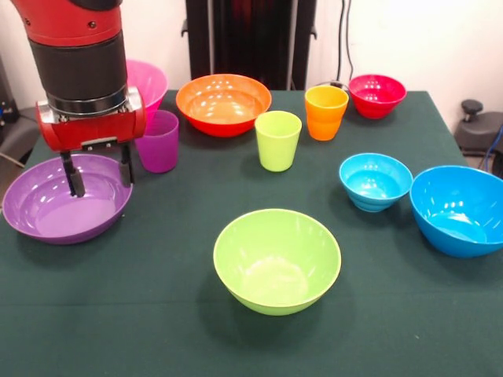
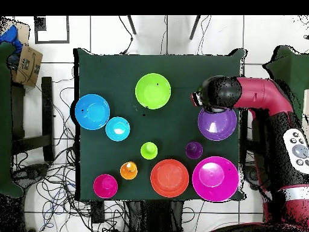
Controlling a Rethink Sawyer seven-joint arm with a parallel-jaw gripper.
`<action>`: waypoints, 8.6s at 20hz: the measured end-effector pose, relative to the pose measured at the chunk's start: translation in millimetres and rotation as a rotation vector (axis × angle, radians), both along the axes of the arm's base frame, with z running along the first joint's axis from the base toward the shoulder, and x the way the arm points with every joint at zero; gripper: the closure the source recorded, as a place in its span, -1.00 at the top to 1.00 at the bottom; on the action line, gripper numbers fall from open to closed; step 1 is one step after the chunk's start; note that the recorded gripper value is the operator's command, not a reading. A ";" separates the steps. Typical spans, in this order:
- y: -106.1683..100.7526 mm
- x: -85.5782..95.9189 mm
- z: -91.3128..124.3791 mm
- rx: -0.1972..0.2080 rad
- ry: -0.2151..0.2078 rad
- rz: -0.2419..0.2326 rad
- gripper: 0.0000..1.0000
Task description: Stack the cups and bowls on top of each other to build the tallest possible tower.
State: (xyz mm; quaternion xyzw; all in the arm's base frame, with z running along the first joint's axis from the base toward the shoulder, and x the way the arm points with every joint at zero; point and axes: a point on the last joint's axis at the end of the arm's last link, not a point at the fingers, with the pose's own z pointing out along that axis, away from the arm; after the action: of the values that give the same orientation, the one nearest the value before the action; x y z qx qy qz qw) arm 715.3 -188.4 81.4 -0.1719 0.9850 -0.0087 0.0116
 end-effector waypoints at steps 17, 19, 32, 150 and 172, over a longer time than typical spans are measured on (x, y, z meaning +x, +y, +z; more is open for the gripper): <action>-27.7 -30.5 3.2 -0.125 -0.025 -0.381 1.00; -31.9 -35.6 2.6 -0.136 -0.030 -0.422 1.00; -46.2 -59.8 1.4 -0.181 -0.030 -0.500 1.00; 122.9 -62.4 2.4 0.079 -0.078 -0.376 1.00; 193.8 -73.6 -22.9 0.071 -0.045 -0.272 1.00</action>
State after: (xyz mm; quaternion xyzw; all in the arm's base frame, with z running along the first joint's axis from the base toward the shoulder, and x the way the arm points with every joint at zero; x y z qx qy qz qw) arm 641.7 5.4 58.5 -0.0362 0.9984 0.0207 0.0383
